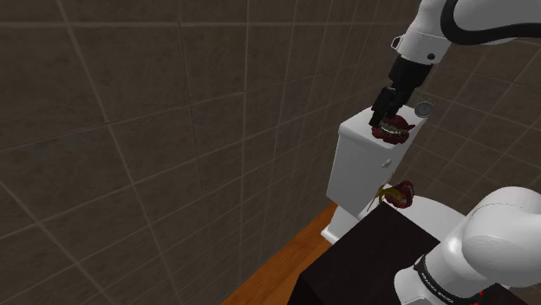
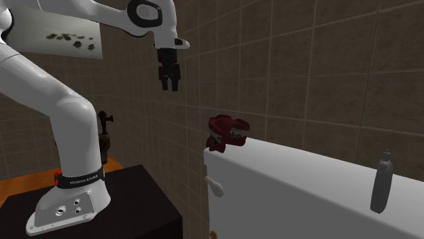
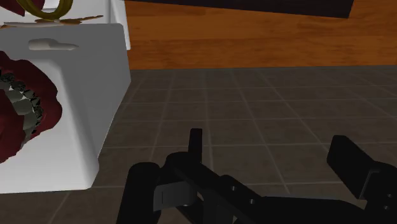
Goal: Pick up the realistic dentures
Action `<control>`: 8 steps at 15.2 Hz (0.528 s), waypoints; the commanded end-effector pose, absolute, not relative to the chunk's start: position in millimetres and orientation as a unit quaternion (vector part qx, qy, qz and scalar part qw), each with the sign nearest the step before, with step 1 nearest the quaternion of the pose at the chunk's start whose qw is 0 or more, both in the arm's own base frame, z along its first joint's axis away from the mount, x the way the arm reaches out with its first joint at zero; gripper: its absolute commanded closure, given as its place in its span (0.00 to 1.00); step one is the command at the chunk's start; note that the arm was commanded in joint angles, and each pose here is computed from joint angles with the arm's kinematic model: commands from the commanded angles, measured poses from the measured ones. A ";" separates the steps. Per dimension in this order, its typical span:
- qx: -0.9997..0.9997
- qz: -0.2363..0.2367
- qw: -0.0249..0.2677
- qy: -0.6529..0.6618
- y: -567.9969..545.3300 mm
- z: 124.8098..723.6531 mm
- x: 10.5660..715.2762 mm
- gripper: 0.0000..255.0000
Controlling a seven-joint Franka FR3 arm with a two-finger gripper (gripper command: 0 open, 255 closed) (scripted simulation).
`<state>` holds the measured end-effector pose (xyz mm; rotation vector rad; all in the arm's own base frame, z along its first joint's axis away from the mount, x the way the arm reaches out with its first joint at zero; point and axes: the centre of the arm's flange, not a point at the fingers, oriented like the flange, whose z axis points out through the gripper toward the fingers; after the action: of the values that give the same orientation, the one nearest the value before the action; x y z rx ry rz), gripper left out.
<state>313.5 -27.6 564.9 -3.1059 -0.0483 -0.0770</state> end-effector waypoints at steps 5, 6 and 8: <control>-0.999 -0.011 0.036 0.018 -78.7 560.9 344.1 0.00; -0.999 -0.007 0.041 0.027 -91.7 559.5 351.2 0.00; -0.998 0.000 0.050 0.044 -118.1 556.1 364.7 0.00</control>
<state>359.5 -105.1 555.7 -3.0488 0.1059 -0.0118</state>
